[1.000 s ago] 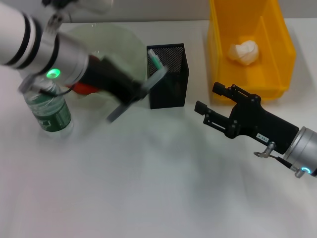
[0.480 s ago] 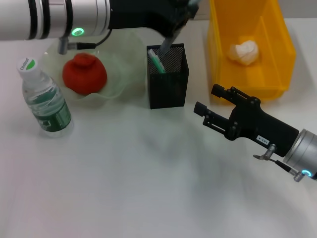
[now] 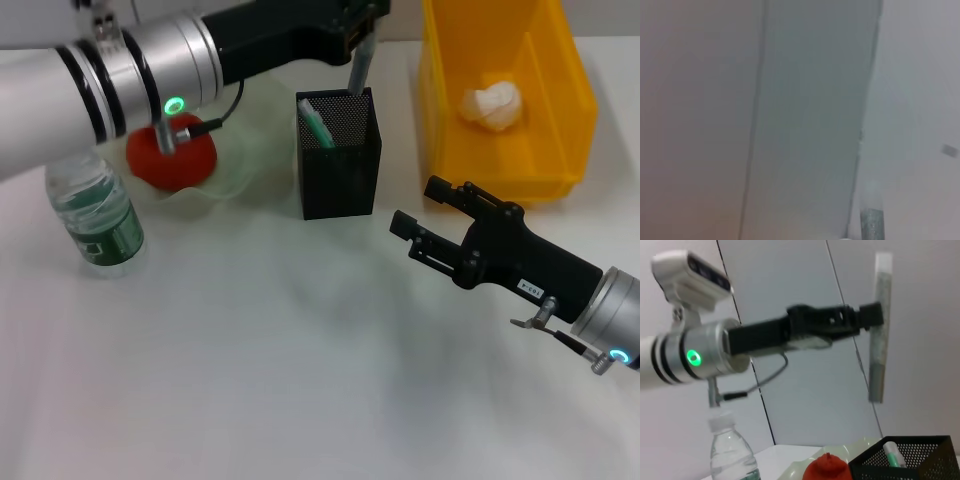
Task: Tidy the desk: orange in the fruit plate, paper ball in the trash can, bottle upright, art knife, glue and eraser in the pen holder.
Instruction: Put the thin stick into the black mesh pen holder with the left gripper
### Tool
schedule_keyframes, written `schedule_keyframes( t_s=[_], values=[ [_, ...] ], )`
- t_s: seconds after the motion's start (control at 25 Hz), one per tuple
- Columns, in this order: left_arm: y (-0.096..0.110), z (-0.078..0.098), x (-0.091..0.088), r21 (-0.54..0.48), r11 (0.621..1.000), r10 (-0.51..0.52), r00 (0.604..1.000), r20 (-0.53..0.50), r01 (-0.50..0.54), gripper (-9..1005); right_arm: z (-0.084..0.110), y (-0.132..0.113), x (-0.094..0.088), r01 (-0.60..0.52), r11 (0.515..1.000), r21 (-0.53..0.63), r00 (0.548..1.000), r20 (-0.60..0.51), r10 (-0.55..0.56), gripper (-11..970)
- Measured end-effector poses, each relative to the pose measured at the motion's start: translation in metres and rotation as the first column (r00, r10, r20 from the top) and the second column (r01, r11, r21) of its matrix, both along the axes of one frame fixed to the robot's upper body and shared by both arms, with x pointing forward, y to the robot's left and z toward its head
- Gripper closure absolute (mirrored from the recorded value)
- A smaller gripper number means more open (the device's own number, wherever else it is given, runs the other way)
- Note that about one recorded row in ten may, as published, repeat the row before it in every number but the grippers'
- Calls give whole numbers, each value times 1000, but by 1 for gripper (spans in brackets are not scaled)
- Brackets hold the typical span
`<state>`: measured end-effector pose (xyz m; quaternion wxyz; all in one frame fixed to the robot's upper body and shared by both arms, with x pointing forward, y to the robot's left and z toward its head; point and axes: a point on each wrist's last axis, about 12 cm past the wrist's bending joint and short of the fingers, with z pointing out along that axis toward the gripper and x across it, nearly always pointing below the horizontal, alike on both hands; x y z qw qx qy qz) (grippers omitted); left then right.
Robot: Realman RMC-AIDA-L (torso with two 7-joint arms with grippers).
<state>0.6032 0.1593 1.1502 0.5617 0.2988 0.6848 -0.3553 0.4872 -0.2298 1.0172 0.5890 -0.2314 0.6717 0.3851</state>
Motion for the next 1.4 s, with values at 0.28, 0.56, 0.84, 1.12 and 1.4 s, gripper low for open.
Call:
schedule_keyframes(
  t_s=[0.28, 0.56, 0.84, 1.12, 1.4],
  values=[
    [12, -26, 0, -64, 997, 52, 997, 52, -49, 850, -1, -1, -2, 2, 1000, 3, 1000, -4, -2, 233],
    [14, -41, -8, -20, 999, 44, 996, 72, -43, 849, -1, 0, -2, 2, 1000, 4, 1000, -8, -2, 234],
    [16, -50, -8, 10, 999, 48, 997, 60, -49, 848, 1, 1, -1, -6, 1000, 10, 1000, 0, 6, 233],
    [15, -54, -6, 42, 998, 43, 996, 76, -46, 847, 0, 1, -2, -6, 1000, 18, 1000, -6, 6, 233],
    [12, -58, -6, 64, 997, 34, 997, 66, -38, 846, 0, 0, -3, -4, 1000, 19, 1000, -8, 5, 234]
  ],
)
